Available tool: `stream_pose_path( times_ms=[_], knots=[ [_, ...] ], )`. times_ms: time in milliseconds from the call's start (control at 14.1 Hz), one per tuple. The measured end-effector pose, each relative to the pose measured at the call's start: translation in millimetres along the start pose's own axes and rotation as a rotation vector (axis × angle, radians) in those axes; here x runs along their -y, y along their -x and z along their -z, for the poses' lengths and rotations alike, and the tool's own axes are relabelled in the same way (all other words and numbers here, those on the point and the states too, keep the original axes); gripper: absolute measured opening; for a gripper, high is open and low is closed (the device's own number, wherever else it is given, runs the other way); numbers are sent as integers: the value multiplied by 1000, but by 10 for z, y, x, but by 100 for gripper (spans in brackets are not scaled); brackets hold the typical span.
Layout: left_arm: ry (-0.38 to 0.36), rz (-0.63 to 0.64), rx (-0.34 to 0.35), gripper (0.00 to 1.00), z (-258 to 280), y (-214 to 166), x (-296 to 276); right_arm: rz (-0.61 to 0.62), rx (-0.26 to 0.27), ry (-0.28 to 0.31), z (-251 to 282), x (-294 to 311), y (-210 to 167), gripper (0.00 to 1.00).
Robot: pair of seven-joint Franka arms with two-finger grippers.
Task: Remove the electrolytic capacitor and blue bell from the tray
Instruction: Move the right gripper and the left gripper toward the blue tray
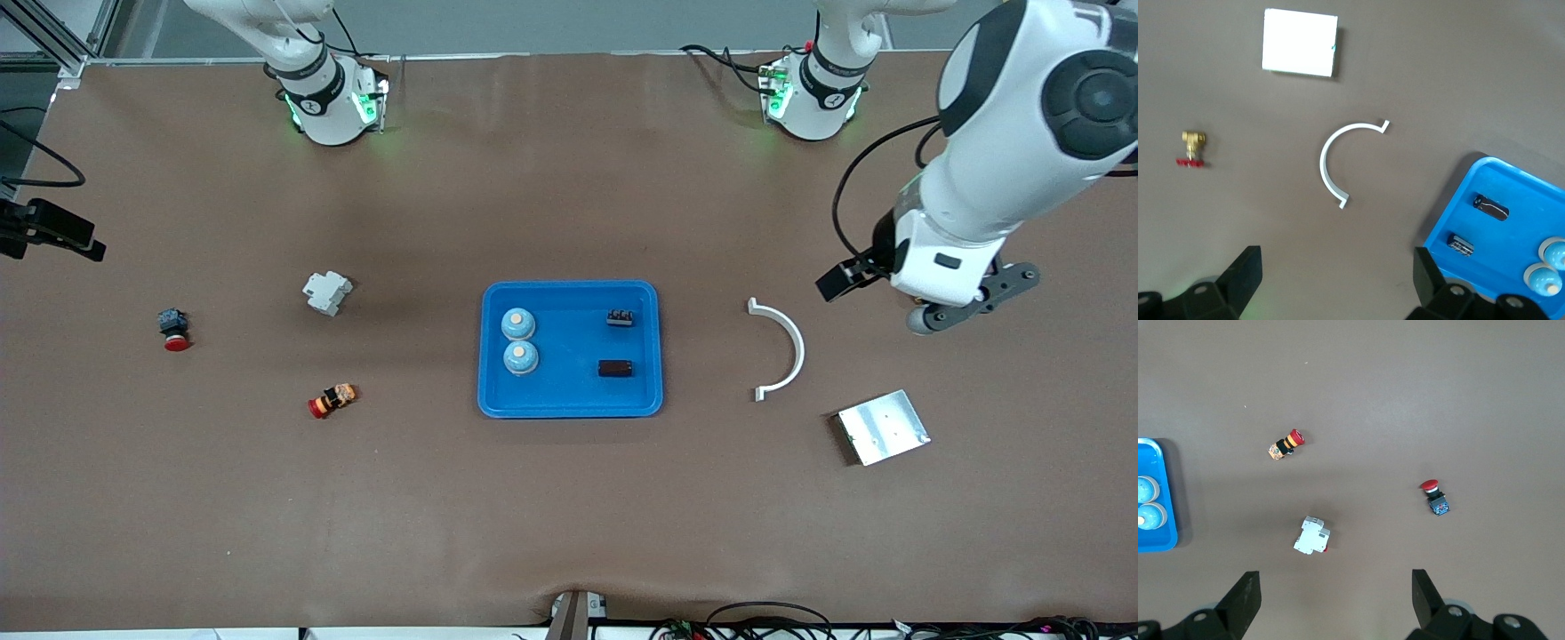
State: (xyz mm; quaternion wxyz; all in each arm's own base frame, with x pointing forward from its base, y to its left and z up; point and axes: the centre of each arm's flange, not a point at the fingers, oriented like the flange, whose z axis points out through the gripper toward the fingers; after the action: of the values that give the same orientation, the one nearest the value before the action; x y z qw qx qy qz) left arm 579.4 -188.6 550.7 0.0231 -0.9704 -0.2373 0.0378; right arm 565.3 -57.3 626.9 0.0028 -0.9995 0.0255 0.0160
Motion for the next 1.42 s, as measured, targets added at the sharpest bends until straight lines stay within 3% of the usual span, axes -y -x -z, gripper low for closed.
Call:
stream_pose_path(
  times_ms=[496,709,1064,1205,1418],
  knots=[
    [12,319,-9,100,-186,449,-564,0,-1,0,0,0,-1,100],
    [7,401,0,100,-434,619,-861,0,-1,-4,-1,4,-1,100],
    [2,562,19,100,-836,577,-1093,7,-18,-70,-65,105,-68,100],
    [-8,590,26,100,-990,625,-1199,-6,-17,-86,-242,265,-209,100],
    [-13,633,31,100,-1172,728,-1354,-53,25,-84,-678,968,-426,100]
  ],
)
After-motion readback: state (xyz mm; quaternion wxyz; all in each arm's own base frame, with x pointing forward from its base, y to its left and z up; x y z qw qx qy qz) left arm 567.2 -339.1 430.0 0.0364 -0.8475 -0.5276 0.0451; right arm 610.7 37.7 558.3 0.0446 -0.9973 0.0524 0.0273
